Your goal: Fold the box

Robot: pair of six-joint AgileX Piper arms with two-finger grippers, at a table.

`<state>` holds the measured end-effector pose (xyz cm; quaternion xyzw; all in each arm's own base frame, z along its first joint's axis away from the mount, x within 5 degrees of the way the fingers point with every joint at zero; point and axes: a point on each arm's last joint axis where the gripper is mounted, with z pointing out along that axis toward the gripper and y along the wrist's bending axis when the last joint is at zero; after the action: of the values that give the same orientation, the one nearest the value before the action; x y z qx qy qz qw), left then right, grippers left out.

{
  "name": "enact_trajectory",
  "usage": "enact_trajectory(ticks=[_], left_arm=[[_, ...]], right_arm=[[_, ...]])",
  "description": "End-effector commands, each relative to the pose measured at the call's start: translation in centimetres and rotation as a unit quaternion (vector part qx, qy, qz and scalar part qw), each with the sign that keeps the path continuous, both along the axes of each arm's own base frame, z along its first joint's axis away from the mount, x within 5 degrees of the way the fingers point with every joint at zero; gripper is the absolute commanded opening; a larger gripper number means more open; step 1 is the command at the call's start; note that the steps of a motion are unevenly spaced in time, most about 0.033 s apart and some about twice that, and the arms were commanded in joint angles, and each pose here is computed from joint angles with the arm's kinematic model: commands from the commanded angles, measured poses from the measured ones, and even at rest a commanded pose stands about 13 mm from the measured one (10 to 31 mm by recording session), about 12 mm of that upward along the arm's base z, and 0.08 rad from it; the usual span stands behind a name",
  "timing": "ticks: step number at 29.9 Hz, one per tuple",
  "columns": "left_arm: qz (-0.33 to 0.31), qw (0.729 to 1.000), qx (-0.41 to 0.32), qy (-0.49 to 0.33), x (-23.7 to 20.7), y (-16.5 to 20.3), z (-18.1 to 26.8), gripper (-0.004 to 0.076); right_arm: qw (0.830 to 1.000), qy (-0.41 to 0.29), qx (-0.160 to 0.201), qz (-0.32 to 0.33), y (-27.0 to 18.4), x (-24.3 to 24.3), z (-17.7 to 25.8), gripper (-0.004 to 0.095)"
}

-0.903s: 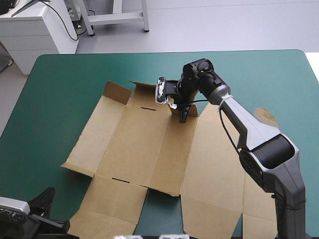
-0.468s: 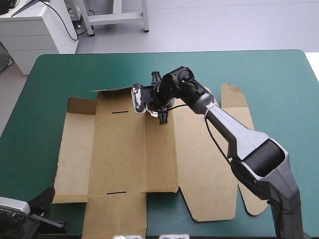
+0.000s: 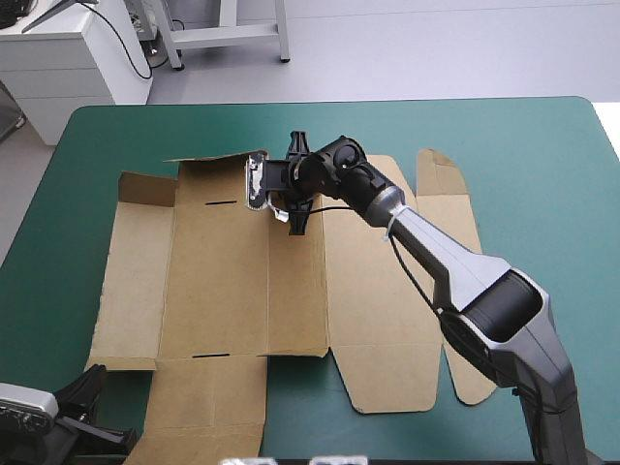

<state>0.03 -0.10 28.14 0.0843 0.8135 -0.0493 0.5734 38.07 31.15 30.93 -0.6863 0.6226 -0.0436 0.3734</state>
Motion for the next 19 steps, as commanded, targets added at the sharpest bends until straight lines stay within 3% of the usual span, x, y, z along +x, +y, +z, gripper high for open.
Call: enact_trajectory(ticks=[1, 11, 14, 19], left_arm=[[0.0, 0.999, -0.014, -0.046, -0.09, -0.01, 1.26, -0.0008], [0.0, 0.999, -0.014, -0.046, -0.09, -0.01, 1.26, -0.0008], [0.0, 0.999, -0.014, -0.046, -0.09, -0.01, 1.26, -0.0008], [0.0, 0.999, -0.014, -0.046, -0.09, -0.01, 1.26, -0.0008]], right_arm=[[0.998, -0.044, 0.043, -0.018, -0.86, -0.24, 3.83, -0.0021], [0.993, -0.045, 0.082, -0.068, -0.9, 0.26, 4.08, 0.0013], [0.993, -0.043, 0.085, -0.074, -0.93, 0.29, 4.08, 0.0122], [0.992, -0.041, 0.091, -0.078, -0.92, 0.3, 4.11, 0.0427]])
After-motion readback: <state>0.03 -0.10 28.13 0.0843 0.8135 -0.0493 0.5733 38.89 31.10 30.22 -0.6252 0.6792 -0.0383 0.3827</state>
